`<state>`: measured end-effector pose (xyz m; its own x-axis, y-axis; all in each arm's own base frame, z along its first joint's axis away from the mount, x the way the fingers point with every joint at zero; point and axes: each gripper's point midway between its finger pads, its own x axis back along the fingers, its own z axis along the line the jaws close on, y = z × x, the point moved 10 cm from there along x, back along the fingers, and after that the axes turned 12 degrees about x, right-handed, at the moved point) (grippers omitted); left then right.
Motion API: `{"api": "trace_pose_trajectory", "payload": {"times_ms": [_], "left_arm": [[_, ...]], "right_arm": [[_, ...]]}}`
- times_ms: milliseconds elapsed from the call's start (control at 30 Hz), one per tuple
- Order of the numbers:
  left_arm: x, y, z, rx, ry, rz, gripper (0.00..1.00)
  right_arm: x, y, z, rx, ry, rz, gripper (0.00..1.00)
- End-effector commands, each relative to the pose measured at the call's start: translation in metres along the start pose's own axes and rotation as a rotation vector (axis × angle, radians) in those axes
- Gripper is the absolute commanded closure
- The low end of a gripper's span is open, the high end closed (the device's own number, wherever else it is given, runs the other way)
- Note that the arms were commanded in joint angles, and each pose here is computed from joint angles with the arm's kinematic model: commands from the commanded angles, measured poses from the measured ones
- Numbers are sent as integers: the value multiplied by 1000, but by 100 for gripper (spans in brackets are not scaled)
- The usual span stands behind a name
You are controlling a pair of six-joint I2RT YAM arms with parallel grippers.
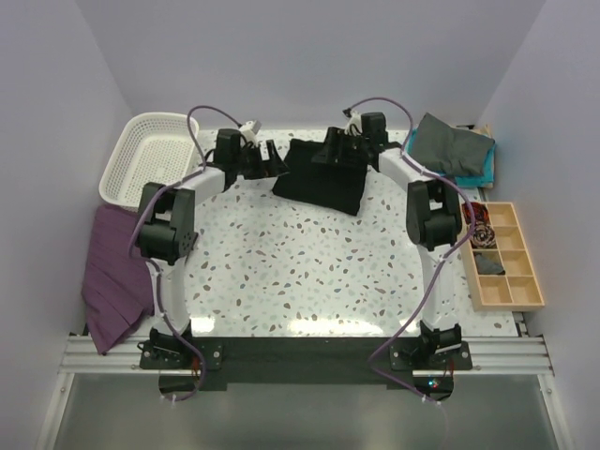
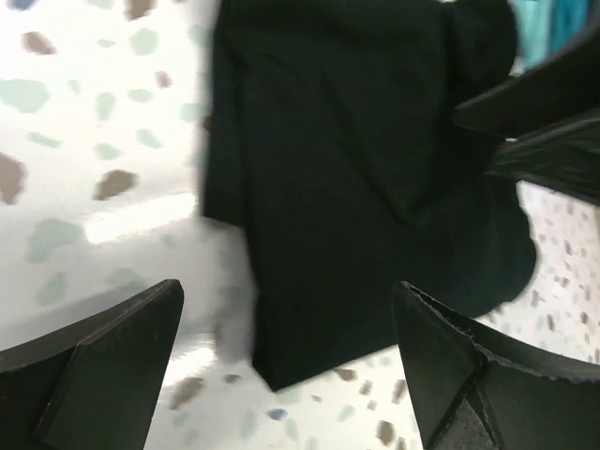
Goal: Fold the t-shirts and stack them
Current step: Smooth out wrinkles on the folded tshirt
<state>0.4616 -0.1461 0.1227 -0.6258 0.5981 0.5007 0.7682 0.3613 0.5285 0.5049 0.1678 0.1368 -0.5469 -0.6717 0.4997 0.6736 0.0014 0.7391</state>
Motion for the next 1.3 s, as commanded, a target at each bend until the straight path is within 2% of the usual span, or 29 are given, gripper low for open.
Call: {"api": "trace_pose_trajectory", "payload": {"times_ms": [0, 33, 67, 167, 333, 367, 533, 567, 633, 667, 733, 767, 933, 1067, 1200, 1267], "left_arm": [[30, 2, -75, -137, -148, -81, 3], [32, -3, -78, -145, -146, -78, 3], [34, -11, -77, -140, -132, -66, 3], [49, -23, -83, -138, -136, -65, 4], [89, -29, -98, -139, -150, -130, 4], [94, -36, -95, -131, -138, -129, 4], [141, -41, -115, -151, -158, -214, 4], [145, -45, -114, -150, -153, -212, 4], [163, -47, -120, -164, -158, -231, 4], [168, -50, -119, -164, -151, -231, 4], [184, -53, -124, -173, -157, -250, 4], [187, -57, -122, -170, -150, -251, 3], [200, -66, -118, -163, -128, -264, 3], [194, -77, -108, -142, -119, -236, 3], [178, -95, -95, -127, -103, -169, 3], [170, -108, -90, -125, -96, -129, 3]], "right_arm": [[-9, 26, 43, 154, 20, -11, 16], [-24, 11, 37, 142, 1, 52, 16], [-24, 16, 41, 147, -32, 81, 17], [-39, -7, 45, 174, -86, 181, 17], [-36, -48, 56, 199, -113, 295, 17], [-34, -68, 54, 187, -118, 339, 17], [-6, -100, 89, 254, -118, 386, 17], [-2, -121, 96, 265, -106, 440, 17], [14, -126, 114, 288, -94, 448, 17], [21, -149, 124, 294, -77, 501, 17], [41, -154, 145, 324, -67, 484, 17], [50, -178, 154, 325, -57, 526, 16], [94, -189, 180, 308, -59, 453, 15], [142, -156, 196, 351, -117, 270, 11], [172, -124, 190, 418, -361, 115, 6], [179, -116, 179, 411, -443, 95, 3]]}}
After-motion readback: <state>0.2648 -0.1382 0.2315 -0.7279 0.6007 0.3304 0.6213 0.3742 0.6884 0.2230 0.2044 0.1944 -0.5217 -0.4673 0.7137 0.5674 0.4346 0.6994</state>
